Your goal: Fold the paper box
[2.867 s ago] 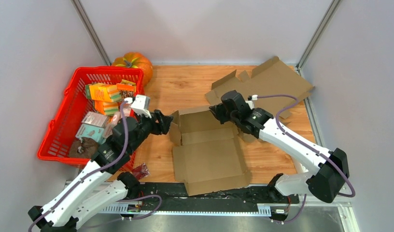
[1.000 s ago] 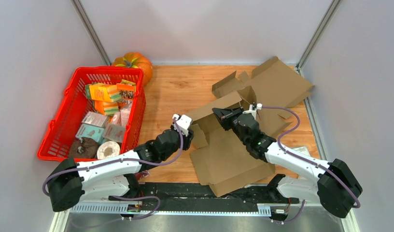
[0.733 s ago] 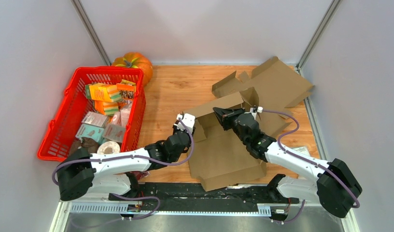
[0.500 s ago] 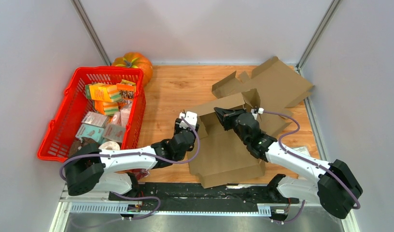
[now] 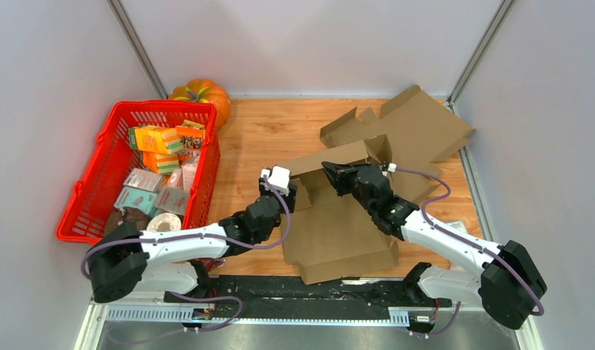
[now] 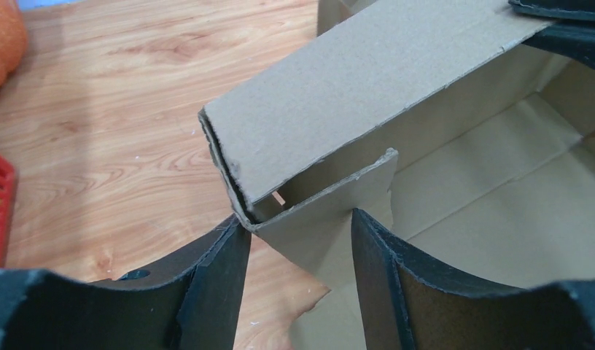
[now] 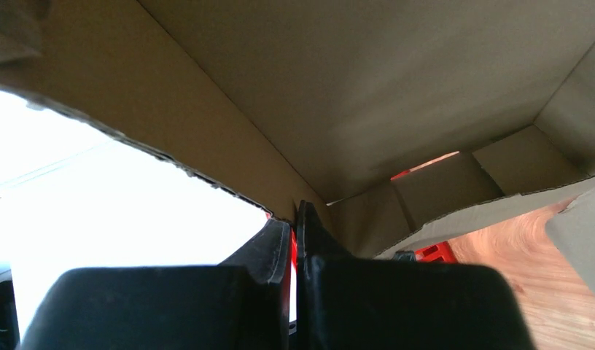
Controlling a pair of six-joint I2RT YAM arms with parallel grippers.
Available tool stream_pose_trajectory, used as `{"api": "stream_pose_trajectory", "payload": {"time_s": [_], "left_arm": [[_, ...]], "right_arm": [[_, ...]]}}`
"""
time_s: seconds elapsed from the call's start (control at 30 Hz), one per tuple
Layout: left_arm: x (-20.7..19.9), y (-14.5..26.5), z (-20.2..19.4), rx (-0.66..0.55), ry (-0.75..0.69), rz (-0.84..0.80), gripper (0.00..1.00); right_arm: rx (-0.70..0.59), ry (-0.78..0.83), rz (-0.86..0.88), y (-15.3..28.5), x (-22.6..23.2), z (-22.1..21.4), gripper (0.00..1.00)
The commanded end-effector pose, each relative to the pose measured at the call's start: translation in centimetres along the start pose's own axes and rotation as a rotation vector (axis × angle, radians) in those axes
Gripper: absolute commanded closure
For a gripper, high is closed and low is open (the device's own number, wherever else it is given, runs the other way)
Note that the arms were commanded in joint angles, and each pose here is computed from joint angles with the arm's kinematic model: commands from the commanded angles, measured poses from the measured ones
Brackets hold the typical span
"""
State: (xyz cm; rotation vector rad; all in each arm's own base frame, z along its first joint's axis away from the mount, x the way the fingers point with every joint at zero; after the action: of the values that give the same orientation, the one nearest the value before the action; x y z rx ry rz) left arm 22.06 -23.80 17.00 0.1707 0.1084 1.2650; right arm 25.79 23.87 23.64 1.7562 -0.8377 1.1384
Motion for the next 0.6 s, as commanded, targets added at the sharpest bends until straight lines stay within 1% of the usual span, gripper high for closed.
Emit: {"api": "stream_pose_trajectory", "payload": {"time_s": [0.0, 0.03, 0.07, 0.13, 0.17, 0.2, 0.4, 0.47, 0.5, 0.53, 0.57], "left_arm": [[0.4, 0.6, 1.9, -0.090, 0.063, -0.161, 0.40], [0.9, 0.6, 1.3, -0.070, 0.054, -0.165, 0.41], [0.7, 0.8, 1.2, -0.064, 0.057, -0.205, 0.43], [0.9, 1.4, 1.2, -0.079, 0.062, -0.233, 0.44], [0.6, 1.6, 1.1, -0.078, 0.063, -0.265, 0.43], [0.6, 1.7, 1.1, -0.075, 0.065, -0.265, 0.39], [0.5, 1.0, 0.2, -0.054, 0.058, -0.266, 0.35], [0.4, 0.2, 1.0, -0.074, 0.056, -0.236, 0.34], [0.3, -0.5, 0.4, -0.058, 0.042, -0.213, 0.32], [0.0, -1.1, 1.5, -0.096, 0.058, -0.196, 0.29], [0.2, -1.8, 1.7, -0.106, 0.051, -0.155, 0.28]], "right_arm": [[-0.015, -0.041, -0.063, 0.0, -0.3, 0.8, 1.00], [-0.020, -0.048, -0.056, 0.0, 0.0, 1.1, 1.00], [-0.018, -0.053, -0.057, 0.0, 0.1, 1.1, 1.00], [-0.015, -0.065, -0.051, 0.0, 0.4, 1.2, 1.00], [-0.014, -0.067, -0.044, 0.0, 0.7, 1.2, 1.00], [-0.013, -0.072, -0.041, 0.0, 0.8, 1.2, 1.00], [0.019, -0.115, -0.040, -0.1, 1.1, 1.1, 1.00], [0.029, -0.134, -0.047, -0.2, 1.0, 0.9, 1.00], [0.037, -0.138, -0.051, -0.2, 1.0, 0.8, 1.00], [0.037, -0.140, -0.052, -0.3, 1.0, 0.8, 1.00], [0.039, -0.137, -0.063, -0.3, 0.8, 0.8, 1.00]]}}
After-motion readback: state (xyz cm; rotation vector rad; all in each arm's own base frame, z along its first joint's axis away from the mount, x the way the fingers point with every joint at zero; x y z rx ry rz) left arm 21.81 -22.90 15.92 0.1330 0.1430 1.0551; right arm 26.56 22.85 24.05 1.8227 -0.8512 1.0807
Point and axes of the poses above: each gripper's point midway between its finger pads, its own y axis back along the fingers, its own x axis along the line the jaws close on, z = x × y, the point moved 5 cm from there along y, back along the fingers
